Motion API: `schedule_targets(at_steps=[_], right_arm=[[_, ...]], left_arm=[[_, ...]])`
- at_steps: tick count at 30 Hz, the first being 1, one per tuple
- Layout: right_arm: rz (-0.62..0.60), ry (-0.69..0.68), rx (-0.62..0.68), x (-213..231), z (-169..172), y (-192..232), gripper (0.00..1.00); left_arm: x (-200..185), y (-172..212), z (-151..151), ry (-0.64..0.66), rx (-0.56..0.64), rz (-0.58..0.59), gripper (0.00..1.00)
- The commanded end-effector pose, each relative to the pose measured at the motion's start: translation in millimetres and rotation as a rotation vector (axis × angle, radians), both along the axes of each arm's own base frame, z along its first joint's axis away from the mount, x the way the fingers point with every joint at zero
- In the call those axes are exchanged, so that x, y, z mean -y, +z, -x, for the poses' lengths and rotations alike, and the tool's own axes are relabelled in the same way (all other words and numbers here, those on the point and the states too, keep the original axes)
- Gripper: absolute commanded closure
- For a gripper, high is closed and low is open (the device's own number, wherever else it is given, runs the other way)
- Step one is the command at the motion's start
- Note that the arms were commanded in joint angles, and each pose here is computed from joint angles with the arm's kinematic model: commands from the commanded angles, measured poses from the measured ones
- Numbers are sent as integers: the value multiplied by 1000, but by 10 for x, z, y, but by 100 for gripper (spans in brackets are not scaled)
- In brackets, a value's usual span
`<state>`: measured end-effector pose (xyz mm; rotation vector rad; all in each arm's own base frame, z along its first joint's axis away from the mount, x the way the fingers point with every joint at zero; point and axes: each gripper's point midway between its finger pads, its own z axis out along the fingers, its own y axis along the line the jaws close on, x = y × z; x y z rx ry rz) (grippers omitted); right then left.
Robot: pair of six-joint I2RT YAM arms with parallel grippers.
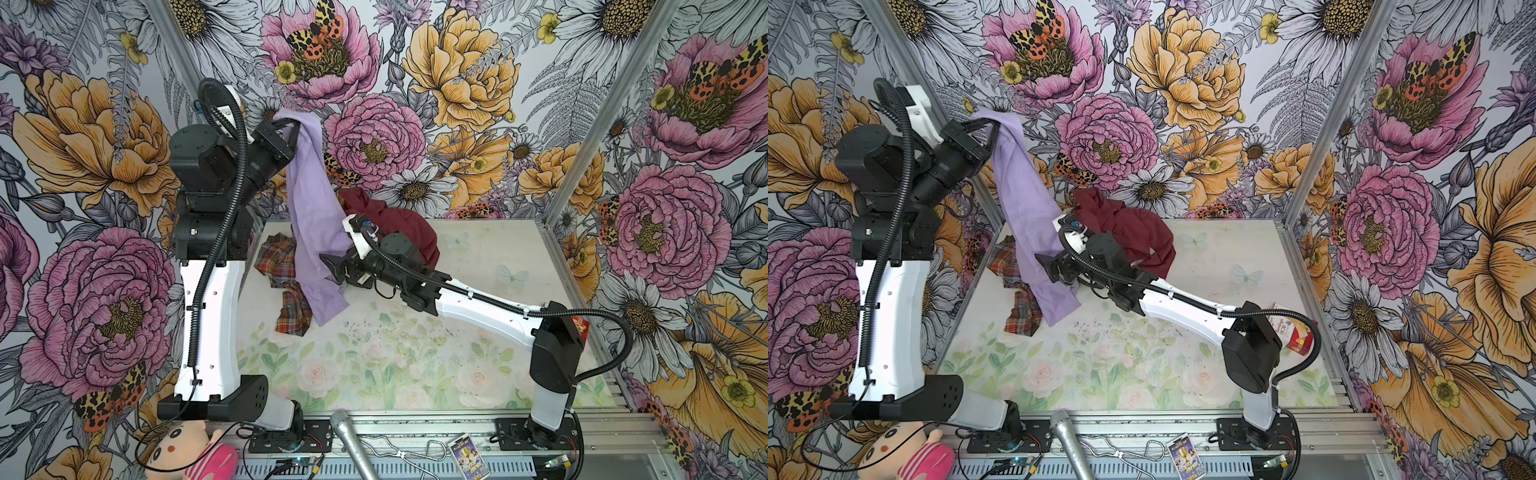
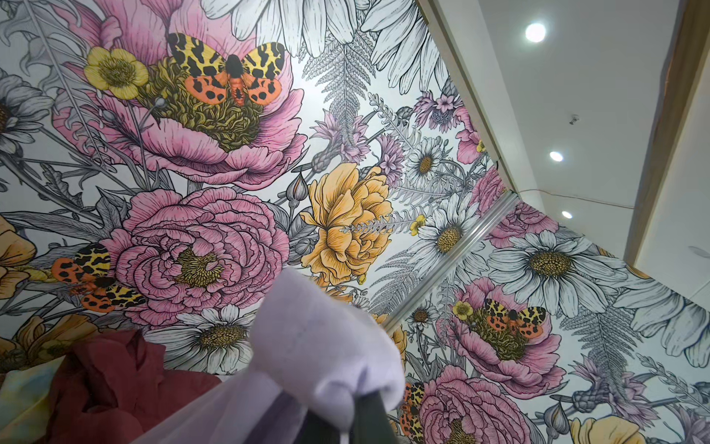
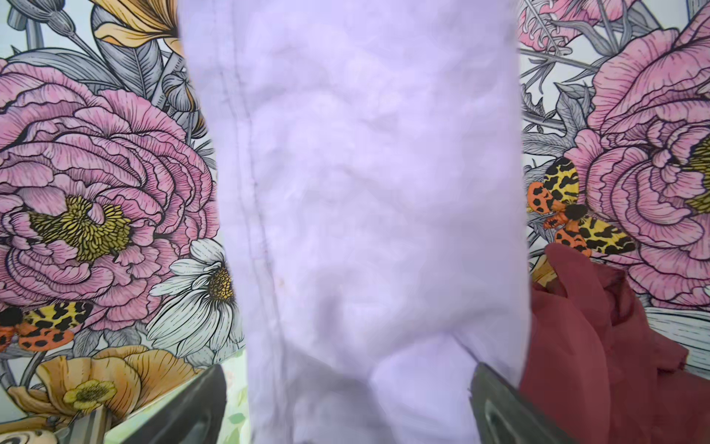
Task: Pick out a specific cloth from the pile
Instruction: 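Grasp the hanging lavender shirt with the right gripper beside the left gripper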
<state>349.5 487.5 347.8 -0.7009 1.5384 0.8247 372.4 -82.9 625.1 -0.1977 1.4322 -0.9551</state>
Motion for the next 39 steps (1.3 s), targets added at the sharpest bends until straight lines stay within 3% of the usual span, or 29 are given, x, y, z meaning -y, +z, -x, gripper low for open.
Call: schedule_targets(at_steps=[1, 7, 12, 15, 16, 17, 18, 21, 23, 24, 32, 36, 39], right_arm=[[-106, -112, 28, 11, -255, 237, 0], [-228, -286, 22, 78, -639, 273, 1], [-300, -270, 12, -69, -859, 297, 1], [-334, -251, 20, -170, -895, 380, 7], [-343, -252, 16, -182, -918, 403, 16], [-350, -246, 16, -196, -931, 436, 34], [-361, -242, 17, -195, -940, 483, 45], [-394, -236, 19, -129, -945, 638, 65], [-426, -237, 3, -43, -953, 738, 95], [-455, -242, -21, 16, -966, 782, 100], [-732, -245, -292, 491, -1122, 1031, 100], [-874, -210, -390, 614, -1072, 1262, 100], [-1015, -231, -479, 904, -1230, 1356, 100]], left_arm=[[82, 69, 122, -20, 39, -22, 100], [207, -47, 163, -50, 17, -33, 100], [361, -116, 203, -87, 4, -39, 100], [463, -164, 226, -119, -5, -44, 100], [491, -181, 234, -126, -8, -45, 100], [510, -198, 249, -132, -11, -47, 100], [520, -213, 263, -136, -13, -48, 100], [484, -287, 288, -127, -23, -62, 100], [394, -359, 270, -103, -39, -62, 100], [351, -410, 245, -95, -52, -61, 100], [5, -877, 93, -27, -135, -43, 100], [-34, -1124, 55, -19, -148, -54, 100], [-21, -1326, 21, -24, -171, -73, 100]])
